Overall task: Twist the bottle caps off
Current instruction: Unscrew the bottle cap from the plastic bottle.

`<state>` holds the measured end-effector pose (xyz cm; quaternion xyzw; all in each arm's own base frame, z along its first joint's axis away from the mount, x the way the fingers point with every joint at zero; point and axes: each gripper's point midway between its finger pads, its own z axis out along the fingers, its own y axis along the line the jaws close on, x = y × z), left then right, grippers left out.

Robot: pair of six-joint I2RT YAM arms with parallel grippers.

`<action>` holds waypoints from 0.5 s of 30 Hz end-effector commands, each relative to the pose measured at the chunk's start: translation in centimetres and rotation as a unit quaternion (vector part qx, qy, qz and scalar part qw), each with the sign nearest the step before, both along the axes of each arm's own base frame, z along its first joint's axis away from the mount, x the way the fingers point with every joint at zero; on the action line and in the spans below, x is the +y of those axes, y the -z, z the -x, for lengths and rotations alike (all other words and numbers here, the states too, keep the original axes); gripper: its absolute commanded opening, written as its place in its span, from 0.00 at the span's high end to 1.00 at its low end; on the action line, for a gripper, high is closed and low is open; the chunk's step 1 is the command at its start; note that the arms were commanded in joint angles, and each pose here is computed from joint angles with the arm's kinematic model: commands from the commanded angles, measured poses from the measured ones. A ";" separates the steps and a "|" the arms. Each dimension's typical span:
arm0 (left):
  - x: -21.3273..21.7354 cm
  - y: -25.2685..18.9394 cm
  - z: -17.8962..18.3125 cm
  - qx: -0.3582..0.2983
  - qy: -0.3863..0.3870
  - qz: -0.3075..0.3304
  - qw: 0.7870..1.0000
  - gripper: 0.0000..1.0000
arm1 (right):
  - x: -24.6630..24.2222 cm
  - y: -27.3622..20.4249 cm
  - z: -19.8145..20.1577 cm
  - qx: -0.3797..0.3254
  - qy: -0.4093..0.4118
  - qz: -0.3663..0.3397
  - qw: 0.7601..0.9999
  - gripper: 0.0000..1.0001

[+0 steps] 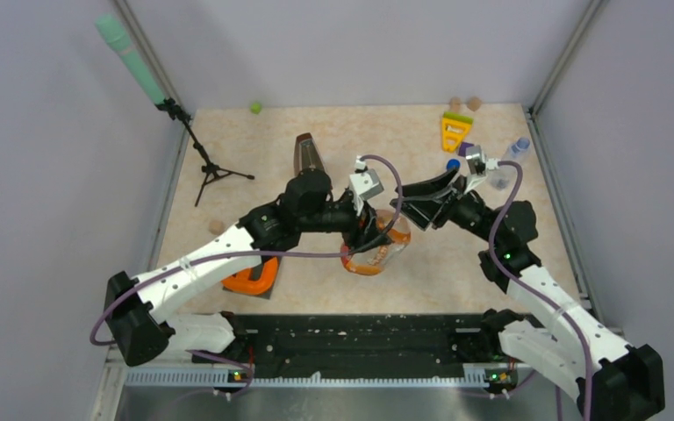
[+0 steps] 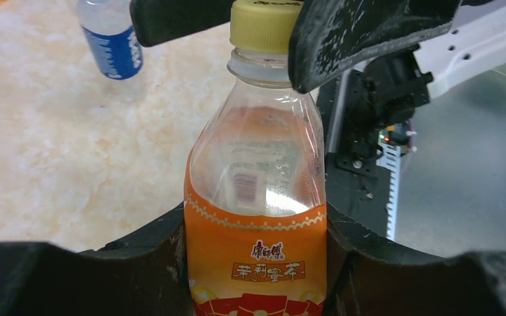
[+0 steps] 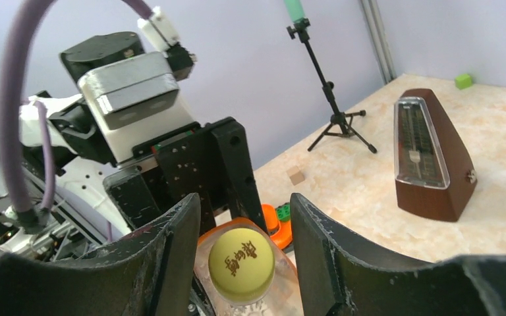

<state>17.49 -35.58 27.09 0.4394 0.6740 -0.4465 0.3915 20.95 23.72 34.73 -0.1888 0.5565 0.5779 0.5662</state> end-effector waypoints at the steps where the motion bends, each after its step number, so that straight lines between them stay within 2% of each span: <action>1: 0.3 -3.1 -2.0 -0.066 -0.067 0.018 0.995 1.00 | -0.6 -2.0 -0.9 -0.017 0.029 -0.004 0.999 0.48; 5: 0.2 -3.0 -2.1 -0.075 -0.079 0.011 0.994 1.00 | -0.6 -1.7 -1.2 -0.009 0.035 -0.003 0.999 0.48; 9: 0.0 -2.8 -1.9 -0.075 -0.081 0.007 0.994 1.00 | -0.6 -1.9 -1.2 -0.011 0.037 -0.007 0.999 0.54; 12: 0.0 -2.8 -1.9 -0.077 -0.084 0.007 0.994 1.00 | -0.7 -1.9 -1.2 -0.009 0.037 -0.009 0.999 0.62; 14: 0.1 -2.8 -1.9 -0.078 -0.084 0.007 0.993 1.00 | -0.7 -1.9 -1.2 -0.009 0.036 -0.011 0.999 0.74; 15: 0.1 -2.9 -1.9 -0.079 -0.084 0.008 0.993 1.00 | -0.7 -2.0 -1.1 -0.009 0.036 -0.011 0.999 0.77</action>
